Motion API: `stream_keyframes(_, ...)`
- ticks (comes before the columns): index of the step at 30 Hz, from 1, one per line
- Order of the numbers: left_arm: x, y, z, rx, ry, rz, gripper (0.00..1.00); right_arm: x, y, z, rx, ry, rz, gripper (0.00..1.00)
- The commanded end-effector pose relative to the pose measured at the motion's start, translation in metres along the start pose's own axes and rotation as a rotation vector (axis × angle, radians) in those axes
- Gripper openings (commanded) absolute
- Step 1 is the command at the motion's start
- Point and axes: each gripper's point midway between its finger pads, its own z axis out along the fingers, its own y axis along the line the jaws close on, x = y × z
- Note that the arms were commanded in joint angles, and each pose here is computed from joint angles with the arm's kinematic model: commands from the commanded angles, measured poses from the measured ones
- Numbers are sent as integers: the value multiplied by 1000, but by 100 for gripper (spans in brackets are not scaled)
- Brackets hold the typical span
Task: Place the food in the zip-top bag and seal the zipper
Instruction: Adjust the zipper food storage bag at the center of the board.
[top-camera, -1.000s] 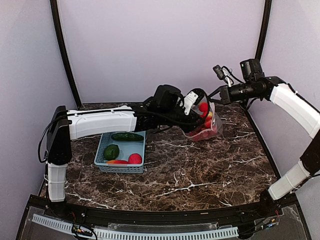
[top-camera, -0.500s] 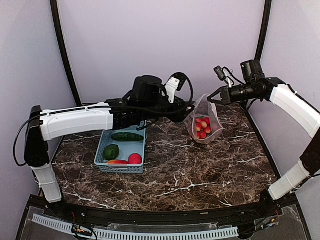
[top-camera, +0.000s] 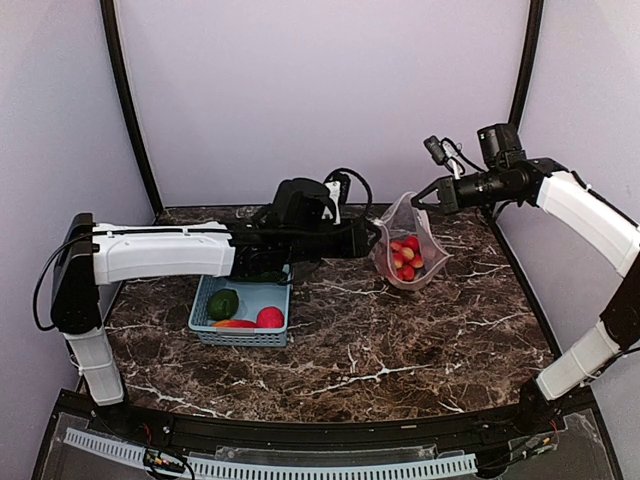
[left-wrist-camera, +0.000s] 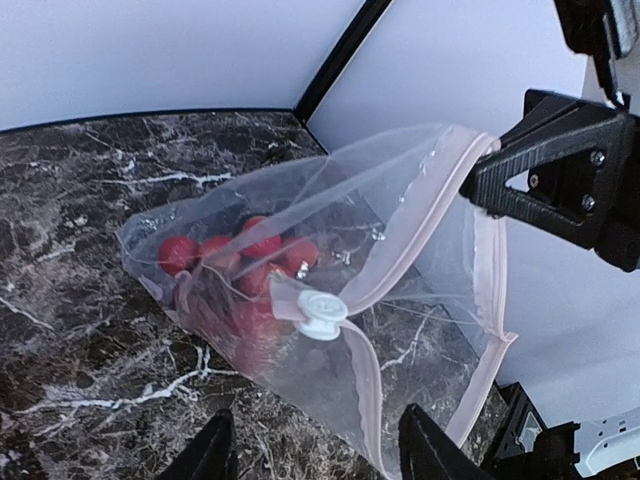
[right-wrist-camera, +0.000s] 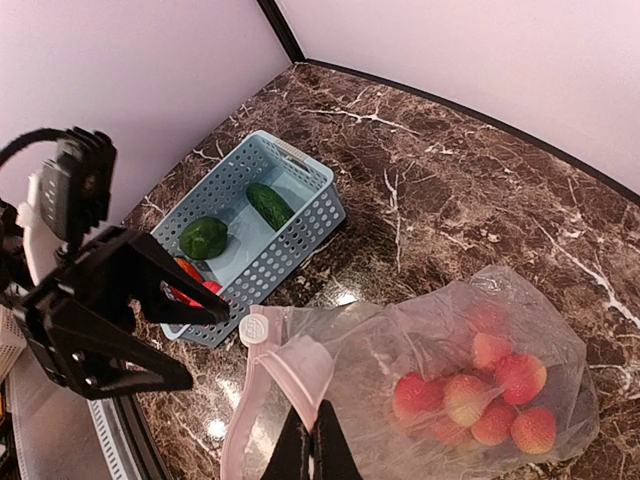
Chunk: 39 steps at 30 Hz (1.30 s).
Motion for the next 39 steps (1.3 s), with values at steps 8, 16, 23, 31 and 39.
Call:
stream_keyframes(8, 29, -23, 31, 82, 113, -104, 34, -1, 2, 9, 17, -6, -46, 0)
stream_keyframes(16, 34, -16, 48, 30, 126, -120, 5, 2, -8, 17, 70, 14, -52, 0)
stream_keyframes(23, -6, -1, 34, -112, 7, -41, 1, -44, -68, -35, 568, -43, -162, 0)
stream_keyframes(31, -33, -40, 32, 81, -94, 83, 45, -43, -65, -43, 606, -50, -186, 0)
stream_keyframes(39, -27, -44, -4, 127, -17, 307, 66, -70, -105, -73, 695, -101, -152, 0)
